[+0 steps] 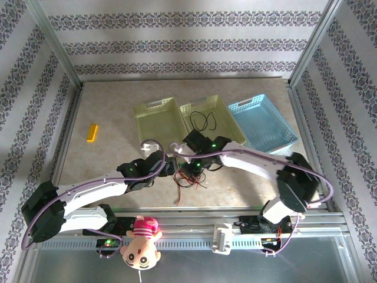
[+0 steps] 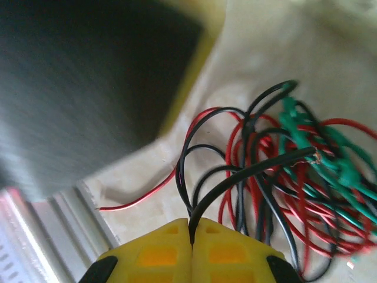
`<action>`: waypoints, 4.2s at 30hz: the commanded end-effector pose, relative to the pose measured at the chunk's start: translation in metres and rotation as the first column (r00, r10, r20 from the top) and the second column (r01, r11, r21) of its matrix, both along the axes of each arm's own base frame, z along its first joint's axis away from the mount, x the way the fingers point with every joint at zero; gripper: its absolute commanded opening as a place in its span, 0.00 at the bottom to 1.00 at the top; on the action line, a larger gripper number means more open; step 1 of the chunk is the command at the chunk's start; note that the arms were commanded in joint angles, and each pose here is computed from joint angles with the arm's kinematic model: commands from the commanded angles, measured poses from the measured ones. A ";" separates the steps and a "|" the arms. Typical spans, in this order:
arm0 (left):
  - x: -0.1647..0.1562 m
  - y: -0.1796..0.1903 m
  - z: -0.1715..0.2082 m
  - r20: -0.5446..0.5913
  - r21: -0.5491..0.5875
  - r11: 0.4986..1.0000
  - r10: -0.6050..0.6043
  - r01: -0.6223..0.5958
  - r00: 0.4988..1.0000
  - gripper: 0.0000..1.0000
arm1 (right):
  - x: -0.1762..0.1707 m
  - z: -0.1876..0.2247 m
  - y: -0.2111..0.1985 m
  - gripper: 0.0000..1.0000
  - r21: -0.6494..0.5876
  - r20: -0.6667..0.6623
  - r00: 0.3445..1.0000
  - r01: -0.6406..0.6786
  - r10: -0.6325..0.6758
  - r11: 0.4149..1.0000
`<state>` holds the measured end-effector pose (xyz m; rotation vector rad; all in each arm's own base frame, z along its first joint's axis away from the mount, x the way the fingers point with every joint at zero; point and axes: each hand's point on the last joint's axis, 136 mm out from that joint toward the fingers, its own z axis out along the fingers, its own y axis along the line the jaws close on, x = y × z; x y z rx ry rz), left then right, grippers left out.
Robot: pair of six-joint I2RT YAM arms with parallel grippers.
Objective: Untangle the cables
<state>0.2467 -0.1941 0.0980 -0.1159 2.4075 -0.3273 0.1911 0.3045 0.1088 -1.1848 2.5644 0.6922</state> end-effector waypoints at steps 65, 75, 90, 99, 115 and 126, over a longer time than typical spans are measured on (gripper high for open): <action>-0.002 -0.107 0.039 0.153 -0.098 0.841 -0.515 0.531 0.844 0.99 | 0.125 0.291 -0.184 0.00 0.784 0.219 0.511 0.415 -0.831 0.462; 0.018 -0.130 0.078 0.201 -0.100 0.813 -0.549 0.574 0.811 0.95 | 0.121 0.277 -0.179 0.00 0.765 0.206 0.552 0.424 -0.808 0.484; 0.062 -0.122 0.034 0.167 -0.062 0.901 -0.414 0.429 0.895 0.56 | 0.105 0.281 -0.164 0.00 0.762 0.187 0.642 0.383 -0.744 0.522; 0.062 -0.133 0.017 0.139 -0.090 0.872 -0.468 0.481 0.873 0.17 | 0.097 0.295 -0.166 0.00 0.784 0.169 0.657 0.362 -0.734 0.505; 0.025 -0.147 0.146 0.353 -0.210 0.718 -0.578 0.664 0.736 0.00 | 0.116 0.252 -0.183 0.00 0.714 0.072 0.599 0.528 -0.798 0.461; 0.002 -0.147 0.148 0.319 -0.311 0.640 -0.626 0.703 0.711 0.00 | 0.118 0.182 -0.176 0.01 0.579 -0.077 0.617 0.667 -0.783 0.469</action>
